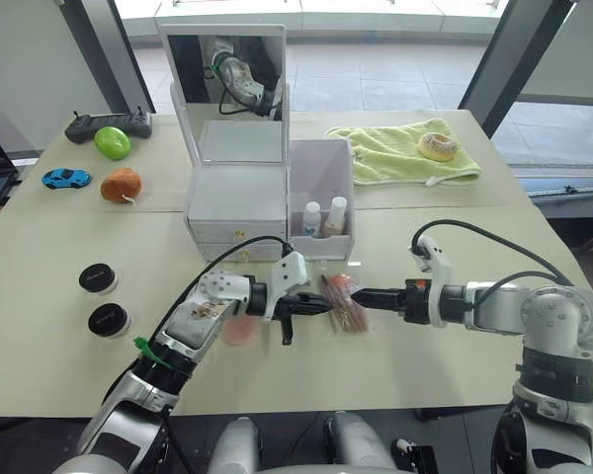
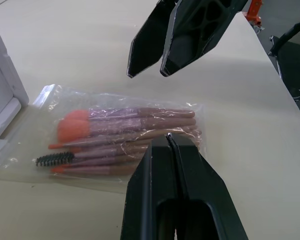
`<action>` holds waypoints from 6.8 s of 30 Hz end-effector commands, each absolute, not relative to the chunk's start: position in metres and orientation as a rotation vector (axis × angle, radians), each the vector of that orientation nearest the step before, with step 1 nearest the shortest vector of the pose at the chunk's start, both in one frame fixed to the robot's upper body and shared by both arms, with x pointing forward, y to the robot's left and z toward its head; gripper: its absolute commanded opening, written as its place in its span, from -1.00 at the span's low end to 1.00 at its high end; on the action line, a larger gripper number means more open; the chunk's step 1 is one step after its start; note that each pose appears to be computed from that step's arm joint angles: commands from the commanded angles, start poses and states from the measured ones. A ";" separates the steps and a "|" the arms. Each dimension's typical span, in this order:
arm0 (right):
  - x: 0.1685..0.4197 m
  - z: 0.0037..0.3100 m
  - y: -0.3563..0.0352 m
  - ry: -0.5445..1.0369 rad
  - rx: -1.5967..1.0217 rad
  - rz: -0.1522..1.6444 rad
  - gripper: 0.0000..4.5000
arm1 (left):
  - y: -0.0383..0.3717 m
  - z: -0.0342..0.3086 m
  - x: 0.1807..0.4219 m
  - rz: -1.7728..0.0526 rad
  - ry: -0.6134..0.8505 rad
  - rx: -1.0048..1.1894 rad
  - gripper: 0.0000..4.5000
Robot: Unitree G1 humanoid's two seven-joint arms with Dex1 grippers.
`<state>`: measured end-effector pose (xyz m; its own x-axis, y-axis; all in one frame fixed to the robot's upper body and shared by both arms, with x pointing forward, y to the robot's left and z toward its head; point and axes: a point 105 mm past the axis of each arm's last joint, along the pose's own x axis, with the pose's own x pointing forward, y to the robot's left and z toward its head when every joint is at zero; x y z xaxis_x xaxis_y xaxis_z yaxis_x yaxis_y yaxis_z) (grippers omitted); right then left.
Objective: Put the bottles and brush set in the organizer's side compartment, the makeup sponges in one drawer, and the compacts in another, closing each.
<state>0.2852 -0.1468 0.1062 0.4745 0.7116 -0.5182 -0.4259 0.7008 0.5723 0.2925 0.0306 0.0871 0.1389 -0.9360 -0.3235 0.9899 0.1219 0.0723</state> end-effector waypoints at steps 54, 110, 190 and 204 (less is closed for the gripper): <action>0.275 0.158 -0.139 0.545 0.402 0.818 -0.77 | 0.111 0.168 0.249 -1.396 0.182 0.109 -0.58; 0.316 0.087 -0.144 0.903 0.563 0.651 1.00 | 0.022 0.080 0.302 -1.369 0.179 0.308 -1.00; 0.315 0.289 -0.085 0.092 0.239 0.963 -1.00 | 0.122 0.219 0.277 -1.154 0.040 -0.010 0.99; 0.434 0.309 -0.076 -0.095 0.092 0.647 -1.00 | 0.127 0.239 0.288 -1.068 -0.055 -0.079 0.99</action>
